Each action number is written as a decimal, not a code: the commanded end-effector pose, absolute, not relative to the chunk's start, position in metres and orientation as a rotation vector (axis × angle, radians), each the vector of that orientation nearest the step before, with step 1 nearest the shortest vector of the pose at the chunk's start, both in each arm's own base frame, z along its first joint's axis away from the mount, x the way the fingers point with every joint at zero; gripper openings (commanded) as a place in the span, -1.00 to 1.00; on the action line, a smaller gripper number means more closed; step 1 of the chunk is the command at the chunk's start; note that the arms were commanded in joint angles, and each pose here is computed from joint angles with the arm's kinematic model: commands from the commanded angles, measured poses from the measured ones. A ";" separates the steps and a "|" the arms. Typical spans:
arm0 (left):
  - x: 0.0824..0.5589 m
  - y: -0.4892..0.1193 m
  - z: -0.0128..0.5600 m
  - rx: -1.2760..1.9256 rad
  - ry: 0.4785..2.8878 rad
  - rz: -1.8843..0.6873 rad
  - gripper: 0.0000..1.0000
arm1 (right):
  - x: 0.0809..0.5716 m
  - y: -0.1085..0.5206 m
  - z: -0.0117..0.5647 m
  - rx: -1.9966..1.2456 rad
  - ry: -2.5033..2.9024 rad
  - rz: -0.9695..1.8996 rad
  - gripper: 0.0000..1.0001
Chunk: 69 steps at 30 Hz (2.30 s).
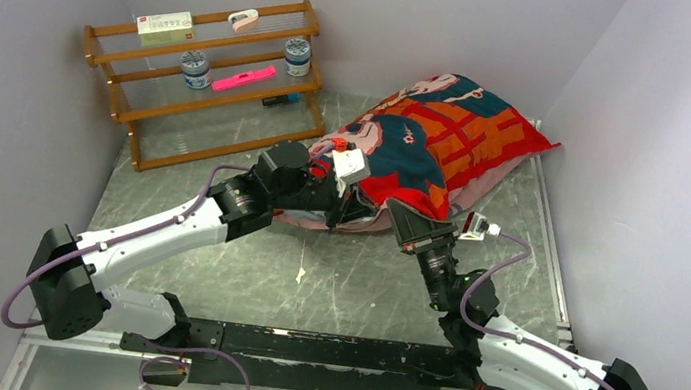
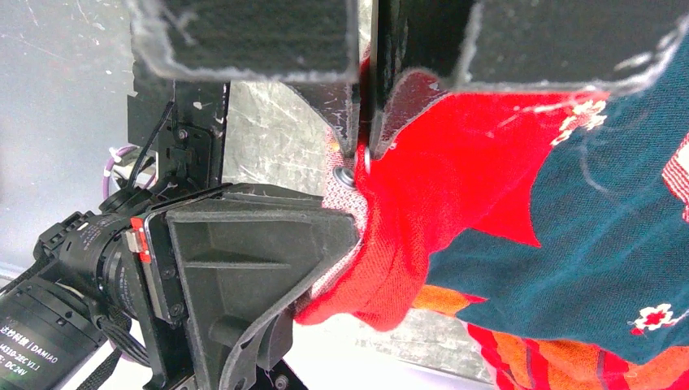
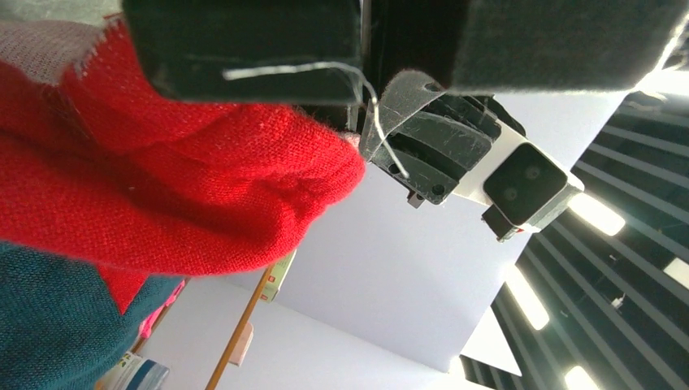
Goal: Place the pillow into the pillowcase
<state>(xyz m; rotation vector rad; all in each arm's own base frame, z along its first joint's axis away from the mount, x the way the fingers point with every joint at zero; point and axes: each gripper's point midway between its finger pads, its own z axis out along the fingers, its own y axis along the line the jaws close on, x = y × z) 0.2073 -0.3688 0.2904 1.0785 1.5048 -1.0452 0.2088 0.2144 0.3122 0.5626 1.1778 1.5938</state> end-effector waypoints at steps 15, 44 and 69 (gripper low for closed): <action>0.205 -0.370 0.322 1.023 1.454 -1.075 -0.90 | 0.189 0.202 0.358 0.524 0.981 1.747 -1.00; 0.203 -0.367 0.319 1.024 1.471 -1.107 -0.90 | 0.191 0.205 0.349 0.538 1.003 1.753 -1.00; 0.180 -0.358 0.310 1.159 1.370 -1.119 -0.18 | 0.201 0.211 0.348 0.568 1.004 1.741 -1.00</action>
